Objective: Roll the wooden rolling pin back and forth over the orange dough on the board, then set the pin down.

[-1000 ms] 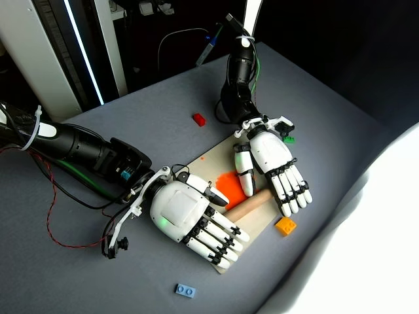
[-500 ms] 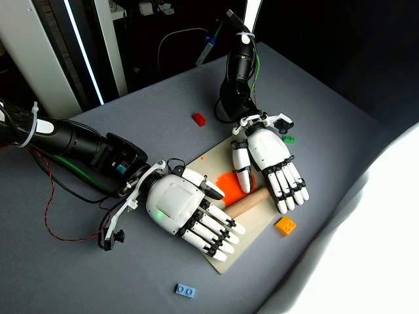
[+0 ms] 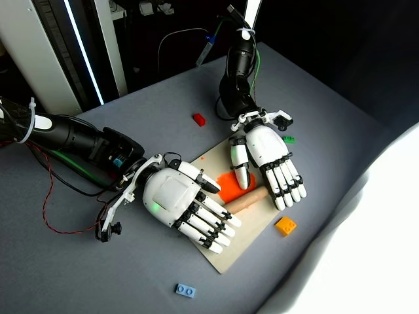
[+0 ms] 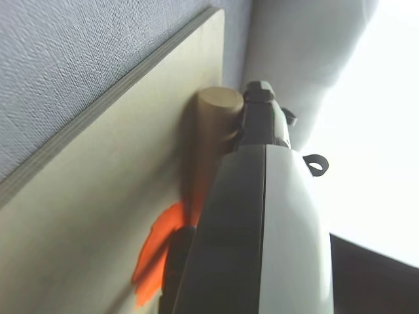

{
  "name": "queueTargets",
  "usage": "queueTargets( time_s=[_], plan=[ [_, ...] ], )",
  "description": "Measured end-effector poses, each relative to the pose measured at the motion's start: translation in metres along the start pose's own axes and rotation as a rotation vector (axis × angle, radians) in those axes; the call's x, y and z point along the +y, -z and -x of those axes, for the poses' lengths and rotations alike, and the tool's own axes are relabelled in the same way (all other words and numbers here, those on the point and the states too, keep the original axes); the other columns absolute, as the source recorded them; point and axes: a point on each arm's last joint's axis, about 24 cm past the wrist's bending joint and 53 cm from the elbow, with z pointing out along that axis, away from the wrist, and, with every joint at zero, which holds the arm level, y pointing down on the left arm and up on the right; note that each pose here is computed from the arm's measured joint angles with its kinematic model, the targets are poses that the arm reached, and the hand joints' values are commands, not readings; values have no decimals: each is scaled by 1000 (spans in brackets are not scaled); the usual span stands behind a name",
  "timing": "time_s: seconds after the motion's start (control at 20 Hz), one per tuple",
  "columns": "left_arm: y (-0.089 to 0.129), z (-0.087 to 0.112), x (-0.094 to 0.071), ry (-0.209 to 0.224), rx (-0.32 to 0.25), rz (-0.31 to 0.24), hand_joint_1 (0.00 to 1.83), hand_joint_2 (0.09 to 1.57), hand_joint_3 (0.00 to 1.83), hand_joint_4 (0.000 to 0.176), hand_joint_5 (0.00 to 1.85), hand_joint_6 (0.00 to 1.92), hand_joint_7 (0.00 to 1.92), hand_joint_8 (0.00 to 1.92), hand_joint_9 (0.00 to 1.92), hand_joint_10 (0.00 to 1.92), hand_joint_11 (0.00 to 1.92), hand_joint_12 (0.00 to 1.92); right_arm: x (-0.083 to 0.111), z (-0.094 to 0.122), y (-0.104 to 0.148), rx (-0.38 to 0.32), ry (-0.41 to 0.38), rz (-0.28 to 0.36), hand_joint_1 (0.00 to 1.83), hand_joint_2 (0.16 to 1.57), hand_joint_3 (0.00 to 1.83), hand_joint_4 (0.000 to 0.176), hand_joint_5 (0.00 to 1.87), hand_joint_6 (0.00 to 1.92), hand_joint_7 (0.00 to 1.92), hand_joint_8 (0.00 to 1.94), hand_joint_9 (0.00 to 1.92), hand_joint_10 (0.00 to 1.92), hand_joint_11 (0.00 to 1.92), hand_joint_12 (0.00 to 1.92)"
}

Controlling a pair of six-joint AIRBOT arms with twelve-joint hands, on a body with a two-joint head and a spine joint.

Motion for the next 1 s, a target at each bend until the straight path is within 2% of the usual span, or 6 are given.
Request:
queueTargets(
  time_s=[0.35,1.0],
  plan=[
    [6,-3,4,21,16,13,0,1507,1,0,152,3,150,2,92,2,0,0,0,-3,6,2,-16,-14,0,1570,39,0,311,2,343,6,272,7,0,512],
    [20,-1,5,-7,61,19,0,1512,2,0,143,3,137,4,84,4,3,1,4,-9,18,12,-21,-11,0,1571,72,0,312,1,360,0,287,2,0,506]
  ],
)
